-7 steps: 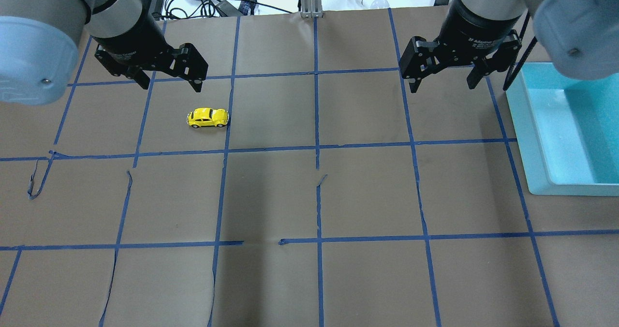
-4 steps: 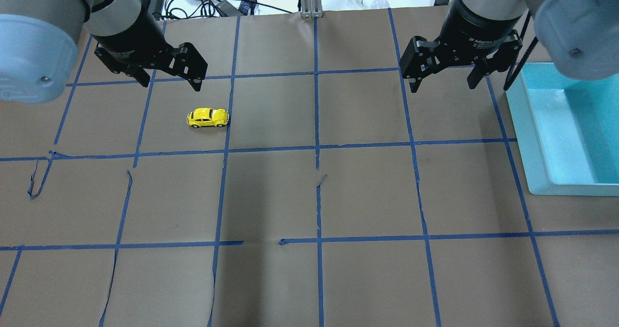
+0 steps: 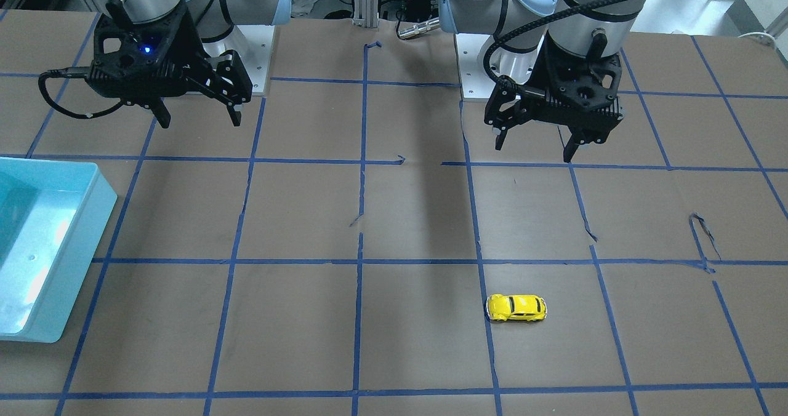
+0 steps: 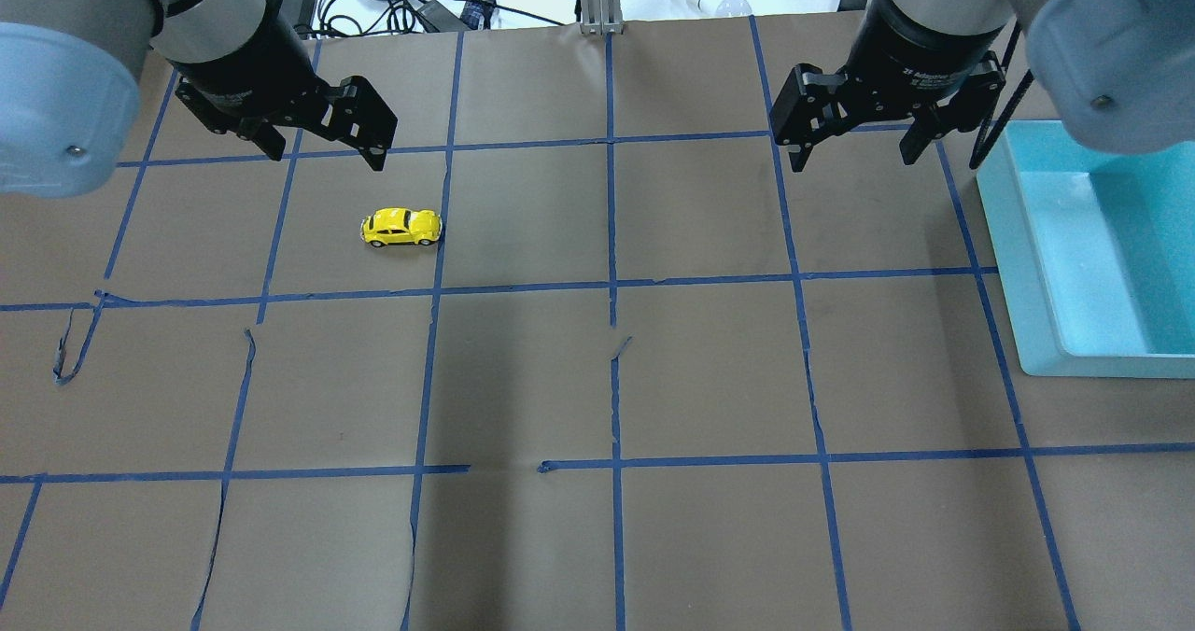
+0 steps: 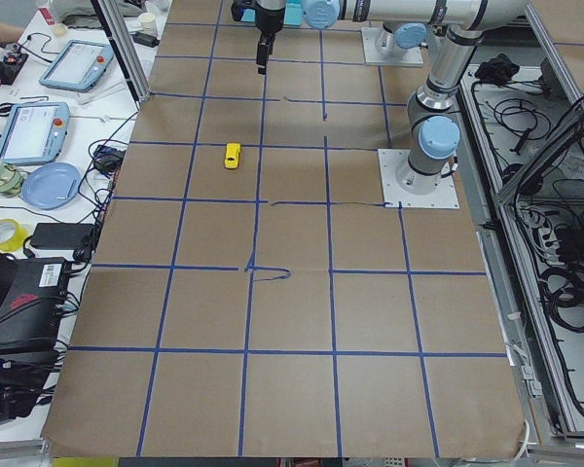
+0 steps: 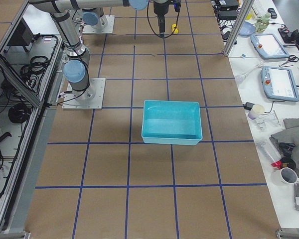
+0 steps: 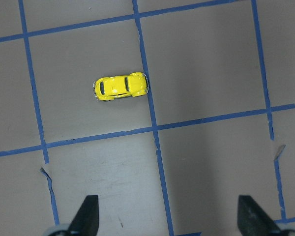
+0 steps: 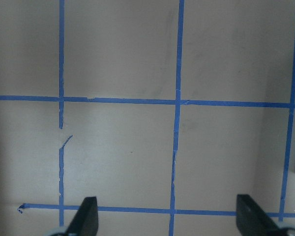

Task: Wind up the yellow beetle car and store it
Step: 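Lower the left gripper down over the yellow toy beetle car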

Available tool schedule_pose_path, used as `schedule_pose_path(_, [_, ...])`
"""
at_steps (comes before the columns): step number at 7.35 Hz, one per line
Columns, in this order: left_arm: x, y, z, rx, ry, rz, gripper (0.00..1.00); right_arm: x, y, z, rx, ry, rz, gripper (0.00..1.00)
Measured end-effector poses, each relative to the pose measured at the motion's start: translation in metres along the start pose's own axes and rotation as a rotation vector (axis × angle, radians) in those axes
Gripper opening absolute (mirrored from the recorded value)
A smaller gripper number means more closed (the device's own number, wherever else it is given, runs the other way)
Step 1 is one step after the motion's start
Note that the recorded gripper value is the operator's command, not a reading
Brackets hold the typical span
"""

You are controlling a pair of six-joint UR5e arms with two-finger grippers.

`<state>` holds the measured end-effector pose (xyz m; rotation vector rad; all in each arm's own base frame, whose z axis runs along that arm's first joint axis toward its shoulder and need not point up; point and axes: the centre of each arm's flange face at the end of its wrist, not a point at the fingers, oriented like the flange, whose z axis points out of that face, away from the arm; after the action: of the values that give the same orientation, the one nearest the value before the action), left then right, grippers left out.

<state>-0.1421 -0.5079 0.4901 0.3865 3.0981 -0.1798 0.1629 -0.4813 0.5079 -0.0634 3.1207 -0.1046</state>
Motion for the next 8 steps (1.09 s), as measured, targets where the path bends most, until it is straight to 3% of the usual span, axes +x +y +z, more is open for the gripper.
schedule_pose_path(2, [-0.004, -0.017, 0.029, -0.010, 0.005, 0.186, 1.00, 0.000, 0.000, 0.000, 0.000, 0.001, 0.000, 1.00])
schedule_pose_path(8, [-0.058, -0.084, 0.181, -0.062, 0.044, 1.029, 1.00, -0.001, 0.000, 0.000, 0.000, -0.006, -0.001, 1.00])
